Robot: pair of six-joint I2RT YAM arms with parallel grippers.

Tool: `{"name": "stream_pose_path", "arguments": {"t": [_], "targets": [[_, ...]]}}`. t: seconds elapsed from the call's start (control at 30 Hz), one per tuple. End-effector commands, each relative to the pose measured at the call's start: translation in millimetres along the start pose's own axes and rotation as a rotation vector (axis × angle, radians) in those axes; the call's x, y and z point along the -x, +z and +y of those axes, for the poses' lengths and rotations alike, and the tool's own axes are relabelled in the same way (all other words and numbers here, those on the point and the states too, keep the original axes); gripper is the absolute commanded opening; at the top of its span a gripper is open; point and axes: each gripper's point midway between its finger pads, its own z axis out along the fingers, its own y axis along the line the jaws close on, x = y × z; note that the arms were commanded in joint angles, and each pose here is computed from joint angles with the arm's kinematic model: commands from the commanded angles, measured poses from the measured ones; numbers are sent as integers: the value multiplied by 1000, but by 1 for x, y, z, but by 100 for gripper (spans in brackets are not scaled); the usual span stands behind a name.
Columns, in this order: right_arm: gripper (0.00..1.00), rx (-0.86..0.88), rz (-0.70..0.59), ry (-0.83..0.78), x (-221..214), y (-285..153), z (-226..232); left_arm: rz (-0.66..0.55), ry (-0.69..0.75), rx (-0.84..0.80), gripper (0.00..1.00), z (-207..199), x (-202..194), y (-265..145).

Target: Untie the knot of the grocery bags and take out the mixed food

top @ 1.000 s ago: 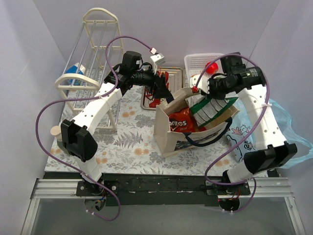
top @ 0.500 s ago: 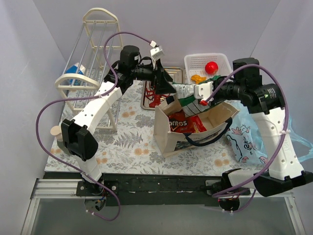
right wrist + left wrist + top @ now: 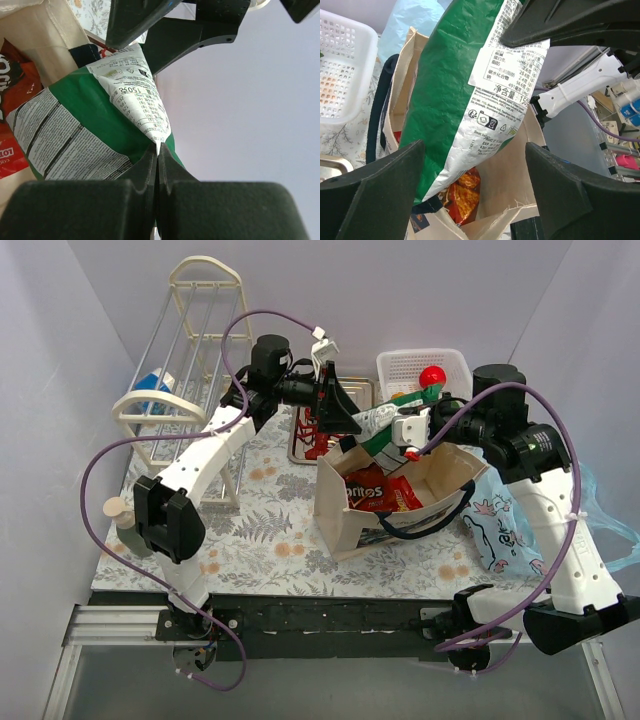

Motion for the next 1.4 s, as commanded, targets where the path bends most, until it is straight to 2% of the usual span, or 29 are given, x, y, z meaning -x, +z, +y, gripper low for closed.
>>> {"name": "stream_pose_path", "arguments": {"t": [0.0,0.13,0.23,0.33,0.47,0.57,0.67,0.7,0.73,0.77,0.8,0.87,0.9,0.97,1.0,1.07,1.1,1.13,1.17,1.2,1.27,1.3,1.37], "targets": [[1,-158,-62,-89,23,-10,-39,11,3,-44,72,-5,-7,0],[1,-159,-64,-91,23,-9,-38,9,-5,26,65,13,-9,3],[1,-149,-96,-120,33,-12,-37,-20,41,115,82,32,-3,3],[1,-142,-98,-130,37,-10,-34,-12,102,67,80,31,-1,5],[1,-142,-84,-131,32,-7,-34,38,-5,-76,55,27,-13,14],[1,-143,-70,-128,27,-4,-30,54,-63,-143,43,18,-14,14],[1,-174,-30,-95,15,-1,-28,50,-50,-144,19,17,-10,12],[1,-190,-15,-76,10,0,-28,45,-37,-136,0,16,-7,12],[8,-230,30,-58,1,-2,-33,40,-19,-128,0,17,-4,11],[18,-288,38,-14,-4,-2,-38,31,3,-119,0,16,2,9],[38,-325,52,3,-7,-4,-44,22,22,-103,0,18,7,8],[60,-407,78,108,-15,-12,-55,0,60,-63,0,22,20,2],[79,-489,63,115,-10,-21,-74,-26,105,-26,0,23,35,-2],[92,-608,88,182,-16,-39,-95,-68,185,51,0,31,58,-16],[97,-700,56,244,-11,-53,-113,-101,256,92,0,29,79,-23],[98,-818,99,338,-30,-72,-133,-156,403,218,0,38,111,-44],[98,-885,59,450,-29,-84,-145,-180,493,266,0,36,129,-53],[98,-927,101,516,-52,-89,-149,-201,562,368,0,46,143,-66],[98,-949,98,572,-60,-91,-151,-214,650,421,0,39,157,-76],[98,-962,103,613,-68,-90,-150,-196,829,484,0,42,169,-86],[98,-971,108,672,-86,-82,-144,-187,968,651,0,50,184,-112],[98,-967,104,678,-89,-77,-141,-173,1087,711,0,52,196,-125],[98,-937,83,696,-97,-63,-131,-150,1170,828,0,60,211,-158]]}}
